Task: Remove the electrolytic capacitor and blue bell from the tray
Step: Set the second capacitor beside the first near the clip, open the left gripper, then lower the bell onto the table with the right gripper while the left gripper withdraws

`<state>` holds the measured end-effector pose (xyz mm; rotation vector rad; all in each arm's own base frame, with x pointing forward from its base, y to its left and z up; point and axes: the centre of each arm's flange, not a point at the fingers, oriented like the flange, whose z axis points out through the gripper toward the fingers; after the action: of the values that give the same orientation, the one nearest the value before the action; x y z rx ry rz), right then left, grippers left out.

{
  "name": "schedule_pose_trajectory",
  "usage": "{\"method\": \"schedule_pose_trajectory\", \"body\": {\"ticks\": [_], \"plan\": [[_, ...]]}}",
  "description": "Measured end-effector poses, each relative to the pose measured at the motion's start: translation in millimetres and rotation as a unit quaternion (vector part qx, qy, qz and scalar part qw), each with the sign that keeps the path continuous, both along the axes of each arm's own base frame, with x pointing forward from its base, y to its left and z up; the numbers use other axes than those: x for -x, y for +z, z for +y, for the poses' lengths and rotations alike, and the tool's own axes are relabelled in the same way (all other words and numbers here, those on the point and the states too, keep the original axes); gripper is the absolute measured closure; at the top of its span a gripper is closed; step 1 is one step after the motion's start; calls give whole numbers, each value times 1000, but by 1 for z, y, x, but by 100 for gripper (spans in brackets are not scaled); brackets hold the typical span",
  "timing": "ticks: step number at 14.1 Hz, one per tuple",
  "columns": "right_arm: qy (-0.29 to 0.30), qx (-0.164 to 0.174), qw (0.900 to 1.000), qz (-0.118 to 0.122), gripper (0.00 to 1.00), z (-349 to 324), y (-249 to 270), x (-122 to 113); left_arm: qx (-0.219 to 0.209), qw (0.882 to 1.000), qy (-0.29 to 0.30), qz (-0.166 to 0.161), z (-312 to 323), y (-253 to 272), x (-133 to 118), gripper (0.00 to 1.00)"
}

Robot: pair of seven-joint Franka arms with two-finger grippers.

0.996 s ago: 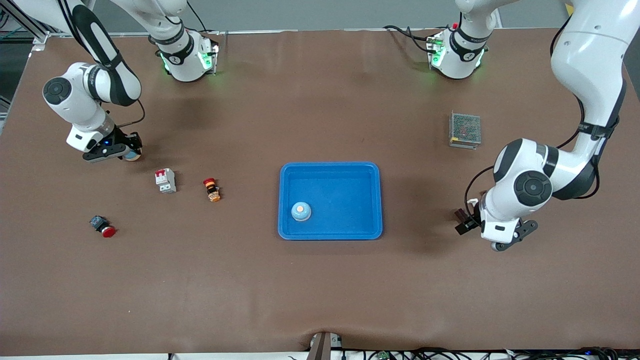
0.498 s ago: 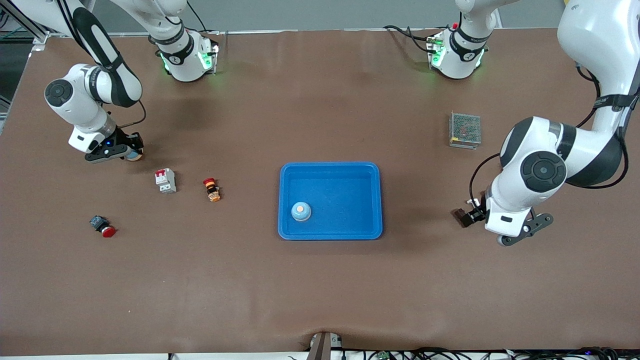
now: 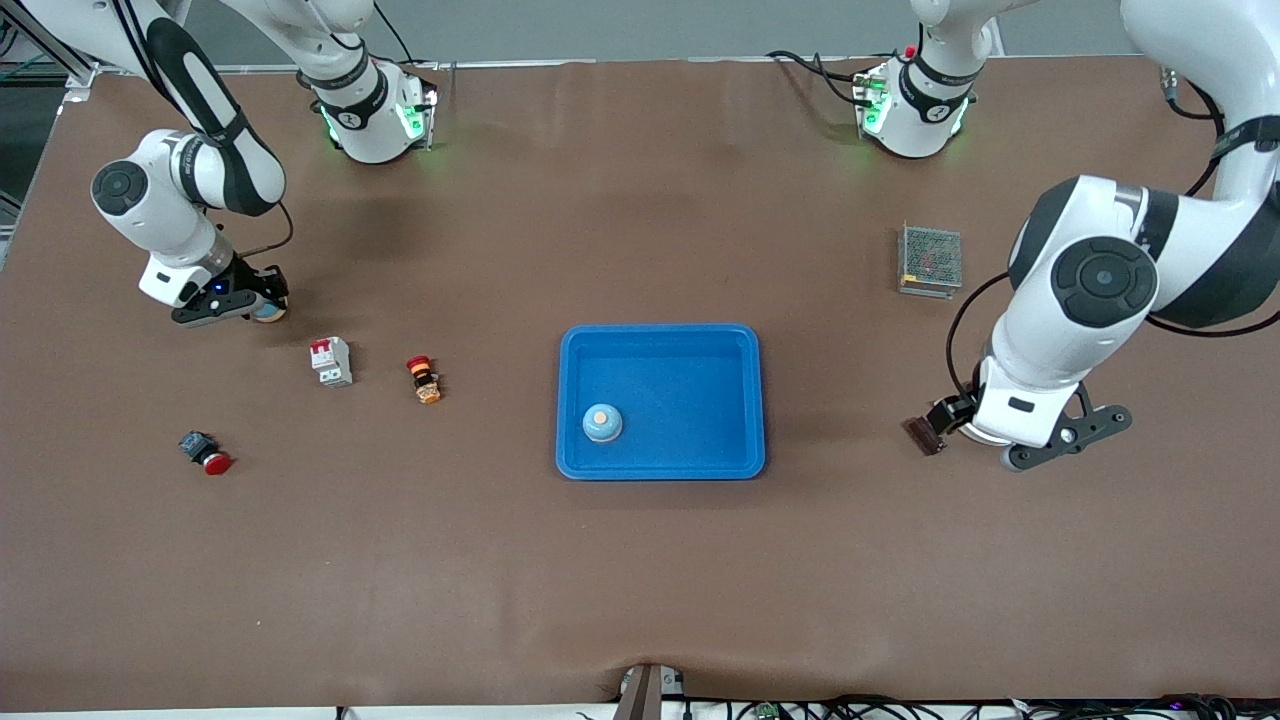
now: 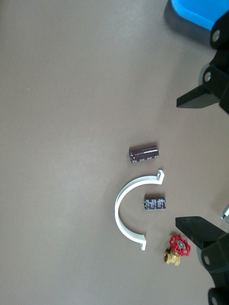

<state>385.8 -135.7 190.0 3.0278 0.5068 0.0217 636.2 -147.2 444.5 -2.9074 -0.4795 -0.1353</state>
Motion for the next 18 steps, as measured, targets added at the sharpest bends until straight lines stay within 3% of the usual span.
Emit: {"method": "schedule_pose_trajectory", "body": {"ticks": [5, 7, 8, 11, 18], "plan": [[0, -1, 1000, -1, 38, 0, -7, -2, 4, 1000, -14, -2, -22, 38, 16, 0], [0, 0, 1000, -3, 34, -1, -6, -4, 11, 1000, -22, 3, -27, 50, 19, 0], [0, 0, 1000, -3, 29, -2, -6, -4, 15, 999, -31, 5, -31, 56, 21, 0], [0, 1, 1000, -4, 1, -2, -5, -6, 31, 998, -52, 8, -23, 80, 28, 0], [-1, 4, 1000, -5, 0, -3, 6, -25, 60, 993, -95, 27, 38, 162, 71, 0]]}}
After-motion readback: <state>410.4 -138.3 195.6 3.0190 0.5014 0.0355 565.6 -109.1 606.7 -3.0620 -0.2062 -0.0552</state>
